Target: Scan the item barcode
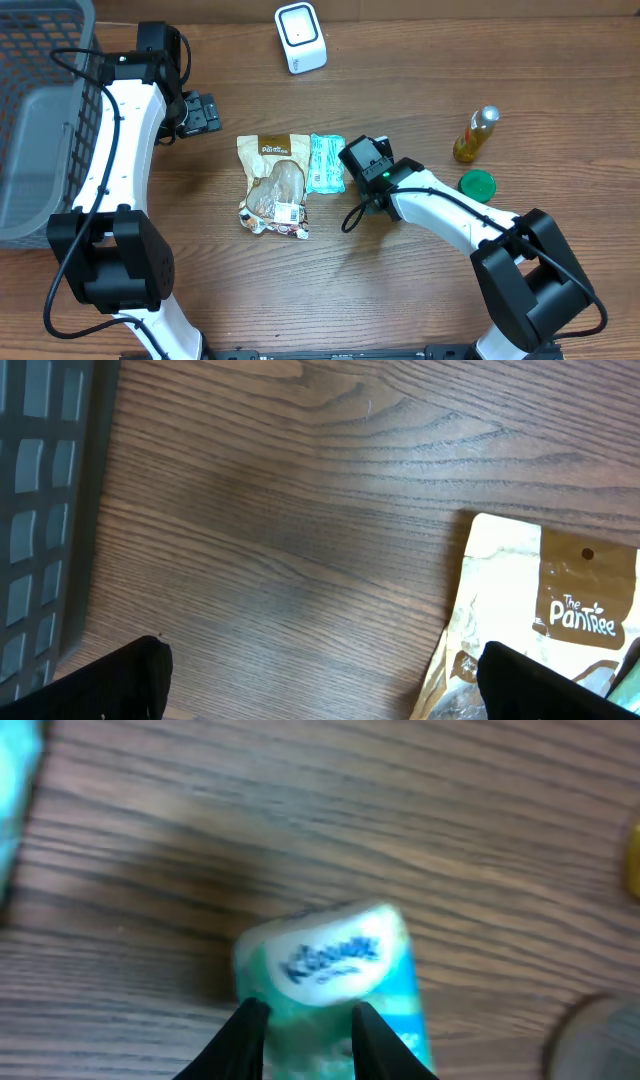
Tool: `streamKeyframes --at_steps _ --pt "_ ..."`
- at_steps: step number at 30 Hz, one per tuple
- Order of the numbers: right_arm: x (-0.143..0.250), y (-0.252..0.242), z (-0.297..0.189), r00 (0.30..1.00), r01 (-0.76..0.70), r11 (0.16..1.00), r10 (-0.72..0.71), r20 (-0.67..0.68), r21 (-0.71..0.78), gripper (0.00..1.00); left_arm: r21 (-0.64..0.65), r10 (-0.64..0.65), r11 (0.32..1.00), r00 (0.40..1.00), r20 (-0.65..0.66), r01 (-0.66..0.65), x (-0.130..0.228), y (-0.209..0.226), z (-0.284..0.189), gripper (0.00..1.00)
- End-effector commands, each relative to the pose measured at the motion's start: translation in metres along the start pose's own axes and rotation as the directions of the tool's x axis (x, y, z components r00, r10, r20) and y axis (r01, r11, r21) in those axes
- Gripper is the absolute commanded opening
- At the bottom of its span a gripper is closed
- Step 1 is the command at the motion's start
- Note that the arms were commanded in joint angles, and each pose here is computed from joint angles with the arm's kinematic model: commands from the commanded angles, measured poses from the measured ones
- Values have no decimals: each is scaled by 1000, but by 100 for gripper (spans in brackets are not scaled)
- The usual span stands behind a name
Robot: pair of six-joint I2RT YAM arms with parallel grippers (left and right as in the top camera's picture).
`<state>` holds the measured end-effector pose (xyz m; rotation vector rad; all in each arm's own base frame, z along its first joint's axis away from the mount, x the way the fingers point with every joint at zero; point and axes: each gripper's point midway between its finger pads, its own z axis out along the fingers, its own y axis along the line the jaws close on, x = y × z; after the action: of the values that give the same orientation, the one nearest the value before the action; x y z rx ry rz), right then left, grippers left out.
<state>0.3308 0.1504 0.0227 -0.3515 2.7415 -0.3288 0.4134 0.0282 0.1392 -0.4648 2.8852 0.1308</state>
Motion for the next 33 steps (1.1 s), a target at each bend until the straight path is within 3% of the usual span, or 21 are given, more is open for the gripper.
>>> streamKeyframes --at_steps 1,5,16,28,30,33 --pt "13 9 6 999 29 998 -30 -29 -48 27 -2 7 1000 999 35 -6 -5 -1 -10 99" --pt "13 8 6 999 37 998 -38 -29 -43 32 -2 7 1000 999 34 -7 -5 -1 -10 99" --pt "20 -3 4 995 83 997 -82 -63 10 32 -2 7 1000 999 35 -6 -5 -1 -10 100" --pt "42 -2 22 994 85 996 -84 -69 7 20 -2 7 1000 999 35 -6 -5 -1 -10 100" --pt "40 -2 21 994 84 996 -83 -67 6 6 -2 7 1000 999 35 -7 -5 -1 -10 100" --pt "30 3 13 996 70 997 -72 -57 -22 4 -2 7 1000 999 35 -6 -5 -1 -10 99"
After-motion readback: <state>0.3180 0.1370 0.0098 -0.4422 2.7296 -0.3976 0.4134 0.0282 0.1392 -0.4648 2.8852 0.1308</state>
